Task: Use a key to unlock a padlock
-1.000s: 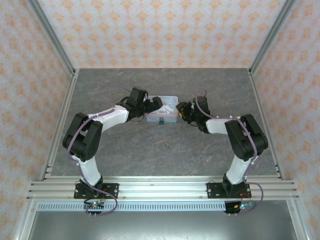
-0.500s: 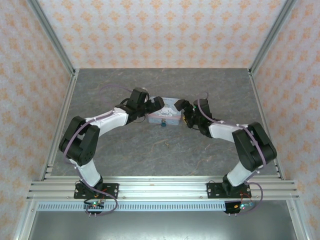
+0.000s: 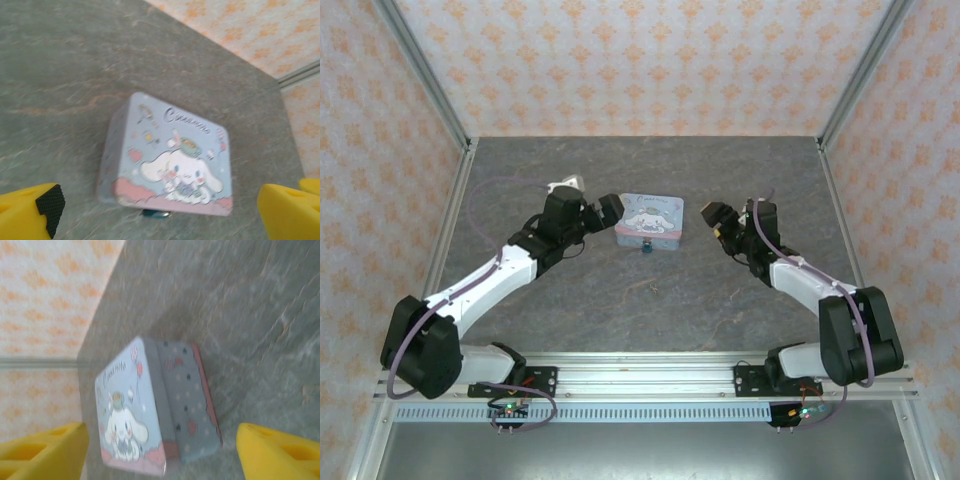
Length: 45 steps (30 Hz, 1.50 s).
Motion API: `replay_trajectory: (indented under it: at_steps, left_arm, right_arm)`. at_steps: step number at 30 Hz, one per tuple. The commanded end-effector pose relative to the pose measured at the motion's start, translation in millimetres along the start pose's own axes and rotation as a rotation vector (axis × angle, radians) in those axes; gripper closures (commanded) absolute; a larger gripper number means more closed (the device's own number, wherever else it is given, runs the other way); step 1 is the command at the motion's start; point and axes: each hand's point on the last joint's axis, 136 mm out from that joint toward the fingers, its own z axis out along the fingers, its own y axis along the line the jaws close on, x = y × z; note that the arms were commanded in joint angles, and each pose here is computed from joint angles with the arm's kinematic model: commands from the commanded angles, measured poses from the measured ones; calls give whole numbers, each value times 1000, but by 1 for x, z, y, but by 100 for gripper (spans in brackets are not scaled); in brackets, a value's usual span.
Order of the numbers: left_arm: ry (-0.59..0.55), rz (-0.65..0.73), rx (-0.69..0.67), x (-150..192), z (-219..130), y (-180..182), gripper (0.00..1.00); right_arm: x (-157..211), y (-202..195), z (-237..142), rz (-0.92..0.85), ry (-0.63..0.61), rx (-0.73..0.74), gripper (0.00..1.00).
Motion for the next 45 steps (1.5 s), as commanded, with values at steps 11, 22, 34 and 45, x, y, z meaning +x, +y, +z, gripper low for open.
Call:
replay_trajectory:
  at_steps: [11, 22, 34, 45]
  left_arm:
    - [27, -164, -151, 28, -24, 51, 0]
    - [-28, -185, -163, 4, -41, 58, 0]
    - [-37, -223, -153, 0, -46, 68, 0]
    - [-35, -225, -152, 1, -42, 69, 0]
  right_arm:
    - [156, -24, 1, -573, 483, 347, 44]
    - [196, -37, 19, -855, 581, 519, 53]
    - [206, -43, 30, -893, 603, 566, 61]
    - [202, -51, 38, -924, 581, 602, 72]
